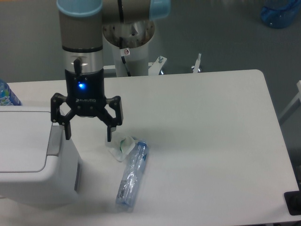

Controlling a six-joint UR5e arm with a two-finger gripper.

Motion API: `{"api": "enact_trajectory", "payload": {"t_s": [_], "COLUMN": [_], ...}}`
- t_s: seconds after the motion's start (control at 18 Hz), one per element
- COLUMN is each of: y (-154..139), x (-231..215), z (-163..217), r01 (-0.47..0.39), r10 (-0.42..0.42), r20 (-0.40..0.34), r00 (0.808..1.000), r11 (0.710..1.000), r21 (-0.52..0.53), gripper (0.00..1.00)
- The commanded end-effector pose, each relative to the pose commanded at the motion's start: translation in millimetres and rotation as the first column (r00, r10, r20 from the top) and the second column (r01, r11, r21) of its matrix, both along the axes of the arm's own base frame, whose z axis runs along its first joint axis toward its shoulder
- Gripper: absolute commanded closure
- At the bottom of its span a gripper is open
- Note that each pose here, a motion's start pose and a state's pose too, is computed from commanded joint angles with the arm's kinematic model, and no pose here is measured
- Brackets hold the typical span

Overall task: Open the trash can
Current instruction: 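Lower the gripper onto the lid edge and push it open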

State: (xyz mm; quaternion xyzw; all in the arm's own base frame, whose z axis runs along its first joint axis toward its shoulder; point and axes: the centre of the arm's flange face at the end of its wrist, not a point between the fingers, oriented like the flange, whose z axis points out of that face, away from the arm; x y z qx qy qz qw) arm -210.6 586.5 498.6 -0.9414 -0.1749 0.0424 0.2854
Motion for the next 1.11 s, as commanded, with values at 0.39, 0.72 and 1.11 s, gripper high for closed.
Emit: {"api": "enact_trajectory", "payload": {"t_s": [0.39, 0.72, 1.11], "y": [6.6, 10.1, 10.7], "x": [6.8, 11.1, 11.8], "z": [-7.5, -11.2, -13.0], "r01": [0.01, 0.017, 0.019], "r10": [-0.01, -0.017, -0.019], "r20": [0.01, 0.013, 0.015], "r00": [1.0, 1.0, 1.0], "r11": [1.0, 1.0, 1.0], "r21": [-0.009, -0.015, -0.017], "gripper": [0.0, 0.0, 0.0]}}
